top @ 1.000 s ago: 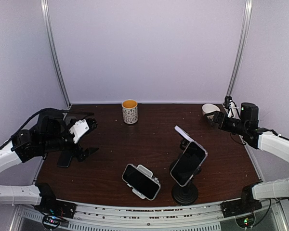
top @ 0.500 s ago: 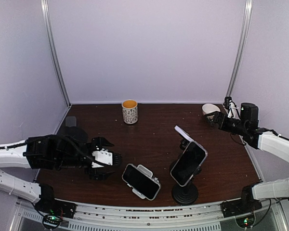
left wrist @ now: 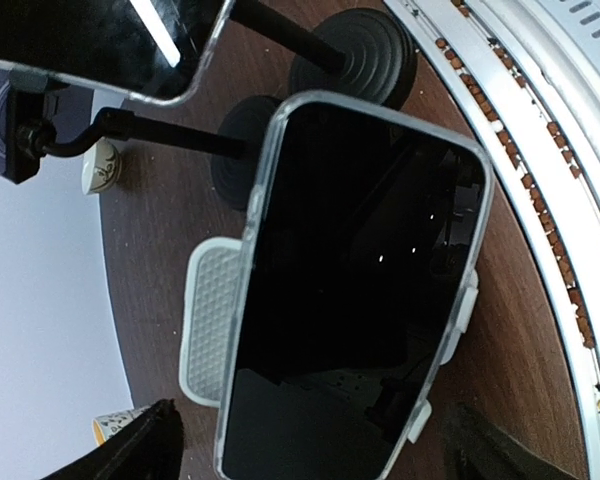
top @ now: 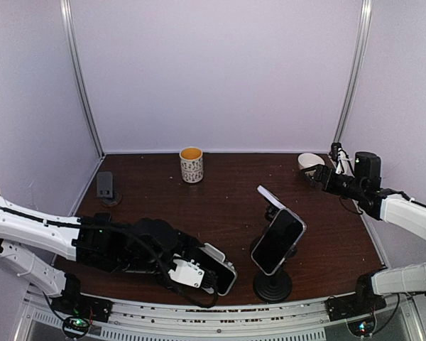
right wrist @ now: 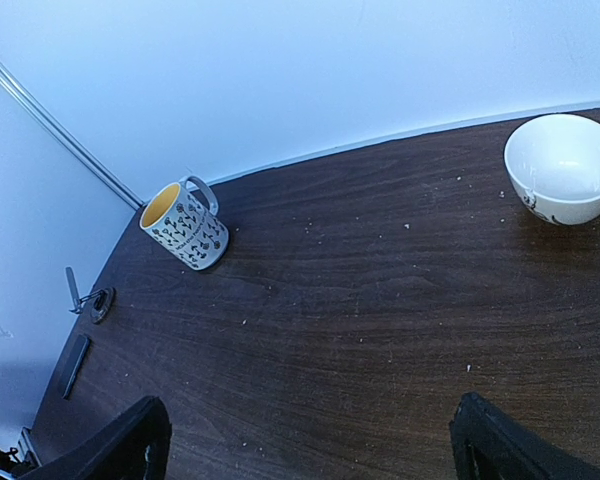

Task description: Remove the phone from the phone stand

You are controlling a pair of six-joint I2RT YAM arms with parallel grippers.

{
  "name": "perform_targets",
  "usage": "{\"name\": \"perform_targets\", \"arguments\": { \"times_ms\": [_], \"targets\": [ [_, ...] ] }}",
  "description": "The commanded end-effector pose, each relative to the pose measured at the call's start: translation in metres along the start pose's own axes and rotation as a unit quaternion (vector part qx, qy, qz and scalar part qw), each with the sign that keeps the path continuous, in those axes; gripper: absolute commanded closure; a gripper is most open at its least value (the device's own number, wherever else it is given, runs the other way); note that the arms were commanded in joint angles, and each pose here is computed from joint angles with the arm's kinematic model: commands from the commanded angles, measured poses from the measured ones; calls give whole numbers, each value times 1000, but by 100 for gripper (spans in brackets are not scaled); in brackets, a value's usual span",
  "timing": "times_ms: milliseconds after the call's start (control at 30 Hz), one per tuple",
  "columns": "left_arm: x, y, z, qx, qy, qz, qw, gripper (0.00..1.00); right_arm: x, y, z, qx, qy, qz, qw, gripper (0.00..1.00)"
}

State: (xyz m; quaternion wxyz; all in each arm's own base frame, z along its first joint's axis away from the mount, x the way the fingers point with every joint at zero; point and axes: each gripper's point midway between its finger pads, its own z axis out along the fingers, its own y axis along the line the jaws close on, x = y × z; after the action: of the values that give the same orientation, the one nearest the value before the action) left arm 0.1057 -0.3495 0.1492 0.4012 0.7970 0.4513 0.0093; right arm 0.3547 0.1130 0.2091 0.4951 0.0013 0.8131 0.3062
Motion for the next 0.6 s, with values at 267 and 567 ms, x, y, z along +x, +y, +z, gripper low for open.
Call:
{"name": "perform_targets", "arguments": {
  "times_ms": [267, 567],
  "targets": [
    [-21, 0, 11, -16, -28, 62, 998, 4, -5, 1, -3, -1, -9, -8, 1000, 0],
    [-16, -5, 23, -18, -14, 100, 995, 8, -3, -1, -1, 2, -6, -8, 1000, 0]
  ]
}}
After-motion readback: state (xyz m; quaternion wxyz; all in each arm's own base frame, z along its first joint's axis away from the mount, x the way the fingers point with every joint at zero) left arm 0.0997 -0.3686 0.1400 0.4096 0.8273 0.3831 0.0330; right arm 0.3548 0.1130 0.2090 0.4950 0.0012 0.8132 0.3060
